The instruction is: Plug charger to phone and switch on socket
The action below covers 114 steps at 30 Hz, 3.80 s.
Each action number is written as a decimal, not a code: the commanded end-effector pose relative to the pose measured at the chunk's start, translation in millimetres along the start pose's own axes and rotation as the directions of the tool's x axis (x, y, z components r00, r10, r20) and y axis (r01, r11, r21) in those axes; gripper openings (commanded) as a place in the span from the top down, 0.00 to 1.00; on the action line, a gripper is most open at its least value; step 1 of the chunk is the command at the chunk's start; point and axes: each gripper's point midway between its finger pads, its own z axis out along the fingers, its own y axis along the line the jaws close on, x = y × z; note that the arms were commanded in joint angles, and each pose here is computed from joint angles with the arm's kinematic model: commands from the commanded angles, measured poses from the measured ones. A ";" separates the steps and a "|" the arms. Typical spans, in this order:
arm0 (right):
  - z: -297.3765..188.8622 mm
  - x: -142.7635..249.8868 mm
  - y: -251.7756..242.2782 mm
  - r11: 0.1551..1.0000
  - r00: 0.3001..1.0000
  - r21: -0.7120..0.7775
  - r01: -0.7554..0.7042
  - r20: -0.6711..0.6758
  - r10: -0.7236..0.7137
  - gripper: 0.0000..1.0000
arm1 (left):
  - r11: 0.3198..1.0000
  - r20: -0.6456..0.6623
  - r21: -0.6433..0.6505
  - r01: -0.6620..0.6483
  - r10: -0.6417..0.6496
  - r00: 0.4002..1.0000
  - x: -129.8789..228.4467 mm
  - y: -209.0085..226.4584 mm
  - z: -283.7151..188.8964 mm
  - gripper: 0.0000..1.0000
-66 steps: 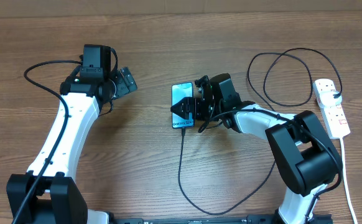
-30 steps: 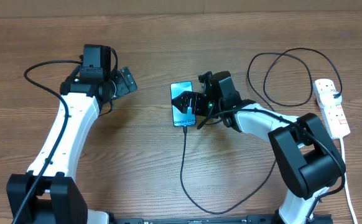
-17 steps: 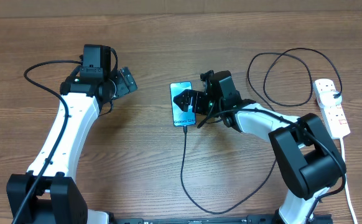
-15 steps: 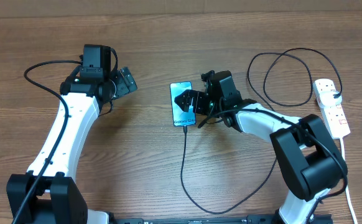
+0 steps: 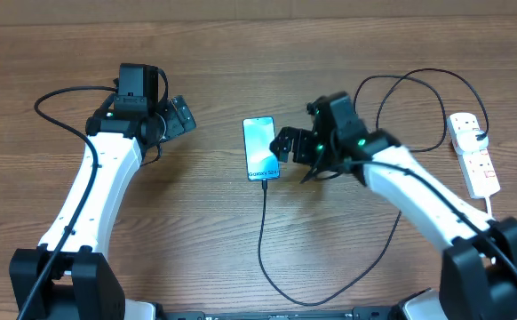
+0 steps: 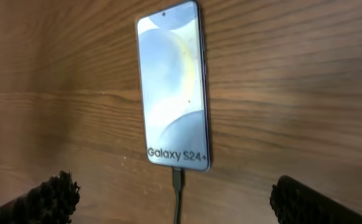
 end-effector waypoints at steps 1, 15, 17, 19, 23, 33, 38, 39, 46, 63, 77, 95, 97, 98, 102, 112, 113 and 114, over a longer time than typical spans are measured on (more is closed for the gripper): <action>-40.0 -29.3 -2.8 0.995 0.996 0.084 0.055 0.063 -0.061 0.00 | 1.000 0.021 -0.012 -0.017 0.017 1.000 -4.9 2.0 -3.9 0.01; -127.0 -48.2 -123.6 0.868 0.972 0.437 -0.234 0.118 0.203 0.00 | 1.000 0.021 -0.012 -0.017 0.017 1.000 -4.9 2.0 -3.9 0.00; -136.7 -52.4 -143.7 0.843 0.952 0.443 -0.307 0.156 0.265 0.00 | 1.000 0.021 -0.012 -0.017 0.017 1.000 -4.9 2.0 -3.9 0.01; -146.9 -55.3 -163.9 0.813 0.927 0.445 -0.375 0.193 0.322 0.00 | 1.000 0.021 -0.012 -0.017 0.017 1.000 -4.9 2.0 -3.9 0.00; -166.1 -57.5 -202.1 0.754 0.877 0.448 -0.481 0.254 0.409 0.00 | 1.000 0.021 -0.012 -0.017 0.017 1.000 -4.9 2.0 -3.9 0.01; -212.1 -59.9 -284.3 0.606 0.732 0.412 -0.680 0.430 0.529 0.00 | 1.000 0.021 -0.012 -0.017 0.017 1.000 -4.9 2.0 -3.9 0.00; -229.8 -65.6 -316.4 0.558 0.666 0.373 -0.741 0.512 0.543 0.00 | 1.000 0.021 -0.012 -0.017 0.017 1.000 -4.9 2.0 -3.9 0.00; -231.7 -65.4 -321.8 0.549 0.656 0.369 -0.750 0.521 0.547 0.00 | 1.000 0.021 -0.012 -0.017 0.017 1.000 -4.9 2.0 -3.9 0.00; -238.0 -63.9 -355.7 0.495 0.600 0.348 -0.796 0.561 0.570 0.00 | 1.000 0.021 -0.012 -0.017 0.017 1.000 -4.9 2.0 -3.9 0.01; -228.8 -63.7 -400.2 0.451 0.648 0.465 -0.762 0.566 0.510 0.00 | 1.000 0.021 -0.012 -0.017 0.017 1.000 -4.9 2.0 -3.9 0.01; -202.5 -59.5 -418.7 0.502 0.745 0.551 -0.667 0.460 0.484 0.00 | 1.000 0.021 -0.012 -0.017 0.017 1.000 -4.9 2.0 -3.9 0.00; -184.2 -34.7 -445.4 0.459 0.714 0.552 -0.696 0.464 0.524 0.00 | 1.000 0.021 -0.012 -0.017 0.017 1.000 -4.9 2.0 -3.9 0.00; -179.7 -33.1 -448.1 0.458 0.714 0.554 -0.695 0.460 0.528 0.00 | 1.000 0.021 -0.012 -0.017 0.017 1.000 -4.9 2.0 -3.9 0.00; -176.6 -32.1 -449.6 0.458 0.714 0.555 -0.695 0.456 0.531 0.00 | 1.000 0.021 -0.012 -0.017 0.017 1.000 -4.9 2.0 -3.9 0.00; -162.9 -27.5 -454.1 0.463 0.715 0.555 -0.691 0.431 0.551 0.00 | 1.000 0.021 -0.012 -0.017 0.017 1.000 -4.9 2.0 -3.9 0.01; -157.0 -36.2 -458.8 0.495 0.732 0.544 -0.678 0.434 0.526 0.00 | 1.000 0.021 -0.012 -0.017 0.017 1.000 -4.9 2.0 -3.9 0.00; -157.1 -36.7 -459.1 0.495 0.732 0.543 -0.678 0.435 0.524 0.00 | 1.000 0.021 -0.012 -0.017 0.017 1.000 -4.9 2.0 -3.9 0.00; -157.2 -37.0 -459.2 0.495 0.732 0.543 -0.678 0.436 0.523 0.00 | 1.000 0.021 -0.012 -0.017 0.017 1.000 -4.9 2.0 -3.9 0.00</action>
